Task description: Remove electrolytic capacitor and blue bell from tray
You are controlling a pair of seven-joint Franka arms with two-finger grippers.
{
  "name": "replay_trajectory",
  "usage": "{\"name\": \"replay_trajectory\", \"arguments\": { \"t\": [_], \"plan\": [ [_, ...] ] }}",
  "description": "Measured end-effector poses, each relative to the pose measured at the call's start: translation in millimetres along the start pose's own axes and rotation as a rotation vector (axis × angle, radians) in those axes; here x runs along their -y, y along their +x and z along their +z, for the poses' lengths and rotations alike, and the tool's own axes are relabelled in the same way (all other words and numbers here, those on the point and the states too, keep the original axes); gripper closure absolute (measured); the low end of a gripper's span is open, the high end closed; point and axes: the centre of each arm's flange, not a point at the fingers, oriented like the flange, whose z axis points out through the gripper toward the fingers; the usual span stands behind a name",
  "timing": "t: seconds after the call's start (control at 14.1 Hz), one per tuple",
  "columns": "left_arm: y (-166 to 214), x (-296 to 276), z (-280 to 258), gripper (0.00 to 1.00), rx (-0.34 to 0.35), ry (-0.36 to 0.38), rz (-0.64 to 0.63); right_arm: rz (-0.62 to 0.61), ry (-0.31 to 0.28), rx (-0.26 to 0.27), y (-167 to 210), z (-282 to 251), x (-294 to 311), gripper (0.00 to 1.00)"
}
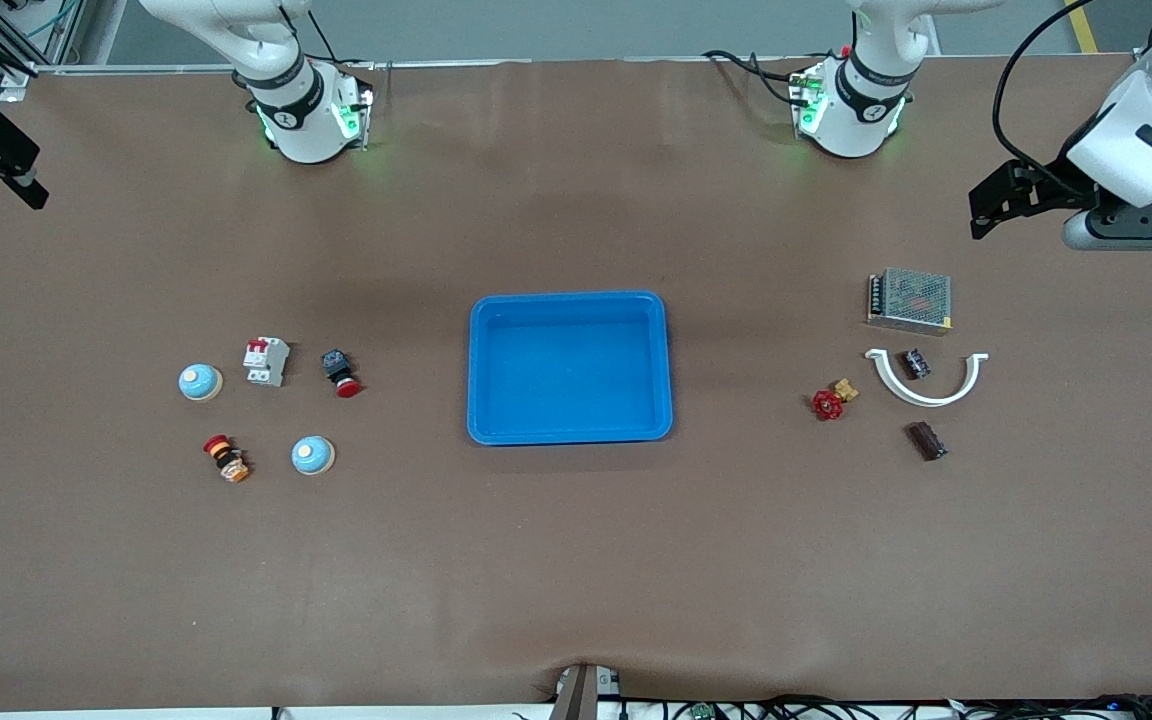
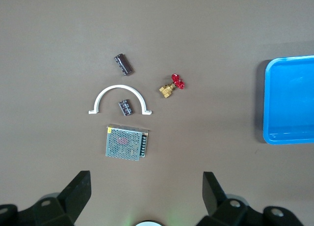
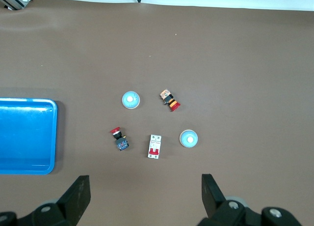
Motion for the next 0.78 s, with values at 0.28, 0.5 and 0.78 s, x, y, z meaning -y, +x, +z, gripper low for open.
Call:
{"name": "replay_trajectory", "arguments": {
  "t": [0.28, 0.5, 0.78],
  "plan": [
    [1.5, 1.8, 2.1, 0.00, 0.004, 0.000, -0.003, 0.000, 0.000, -0.003, 0.3, -0.2, 0.0, 0.00],
    [4.0, -2.0, 6.8, 0.00, 0.013, 0.001, 0.005, 0.000, 0.000, -0.003, 0.3, -0.2, 0.0, 0.00],
    [4.4, -4.2, 6.9, 0.00, 0.012, 0.006, 0.010, 0.000, -0.001, -0.003, 0.3, -0.2, 0.0, 0.00]
  ]
}}
